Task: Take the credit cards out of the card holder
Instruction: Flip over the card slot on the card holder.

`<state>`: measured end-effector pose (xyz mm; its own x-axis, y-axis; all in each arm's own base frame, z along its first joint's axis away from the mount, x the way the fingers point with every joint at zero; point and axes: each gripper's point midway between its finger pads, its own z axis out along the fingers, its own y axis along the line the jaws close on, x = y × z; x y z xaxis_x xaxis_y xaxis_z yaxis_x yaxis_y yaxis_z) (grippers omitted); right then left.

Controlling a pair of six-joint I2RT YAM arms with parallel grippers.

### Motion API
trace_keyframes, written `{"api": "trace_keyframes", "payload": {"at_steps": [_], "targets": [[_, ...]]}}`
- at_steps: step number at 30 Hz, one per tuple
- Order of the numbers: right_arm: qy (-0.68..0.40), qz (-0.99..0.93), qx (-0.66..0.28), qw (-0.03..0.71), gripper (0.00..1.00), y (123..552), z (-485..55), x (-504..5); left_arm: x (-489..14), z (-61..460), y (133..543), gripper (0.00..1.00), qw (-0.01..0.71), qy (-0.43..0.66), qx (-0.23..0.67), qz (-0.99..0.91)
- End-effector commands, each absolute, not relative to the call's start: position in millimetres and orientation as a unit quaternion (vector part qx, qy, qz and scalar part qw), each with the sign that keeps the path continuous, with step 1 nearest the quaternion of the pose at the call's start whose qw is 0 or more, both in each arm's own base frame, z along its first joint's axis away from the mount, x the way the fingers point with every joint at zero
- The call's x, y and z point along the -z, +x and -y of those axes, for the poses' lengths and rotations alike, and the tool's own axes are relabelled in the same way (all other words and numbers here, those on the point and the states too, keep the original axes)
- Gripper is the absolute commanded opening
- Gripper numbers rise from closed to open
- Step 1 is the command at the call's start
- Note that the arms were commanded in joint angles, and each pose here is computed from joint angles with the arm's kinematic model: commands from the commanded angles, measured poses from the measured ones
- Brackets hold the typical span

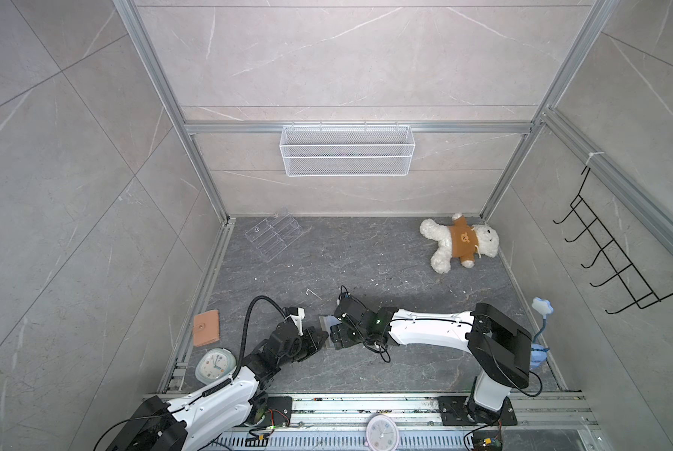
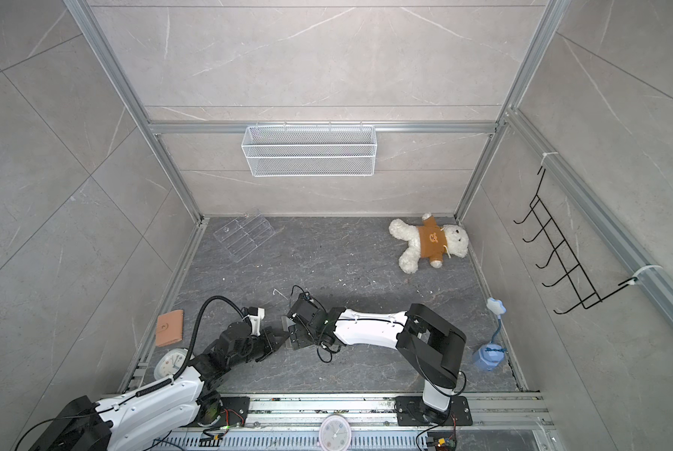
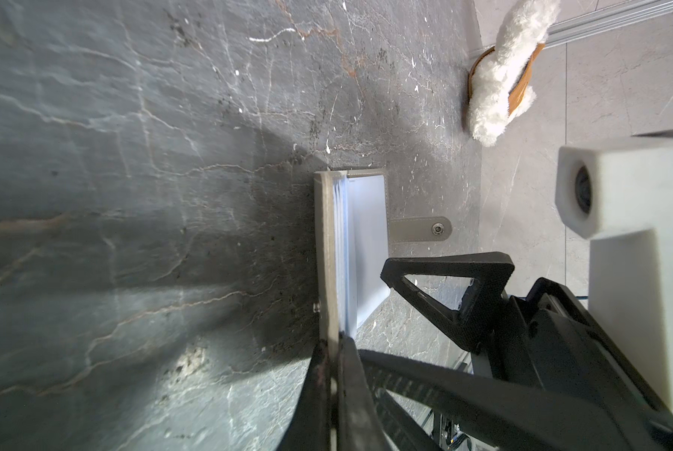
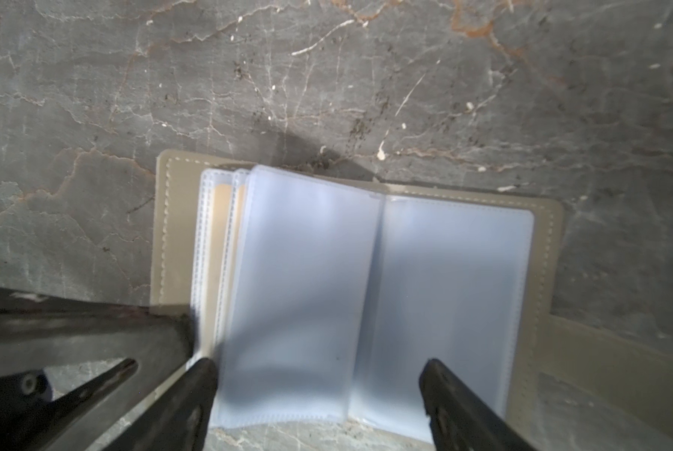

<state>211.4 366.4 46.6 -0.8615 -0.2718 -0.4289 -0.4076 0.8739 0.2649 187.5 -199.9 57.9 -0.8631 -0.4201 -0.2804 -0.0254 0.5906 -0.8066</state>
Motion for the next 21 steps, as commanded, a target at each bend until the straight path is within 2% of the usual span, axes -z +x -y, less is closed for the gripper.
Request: {"api": "trace_keyframes", "payload": {"at_steps": [1,13,18,21], "targets": [[-0.161,-0.958,-0.139,0.192,0.84,219,-352,-37,-82,209,195,0.00,0.253,-0.106,0.462,-0.843],[-0.126,-0.970,-0.086,0.189,0.80,233,-314,-26,-82,209,194,0.00,0.253,-0.105,0.461,-0.844],[-0.059,-0.969,-0.068,0.232,0.79,250,-263,-50,-82,210,193,0.00,0.253,-0.101,0.461,-0.845],[-0.062,-0.957,-0.112,0.261,0.80,248,-262,-79,-81,210,193,0.00,0.254,-0.099,0.460,-0.845]]}}
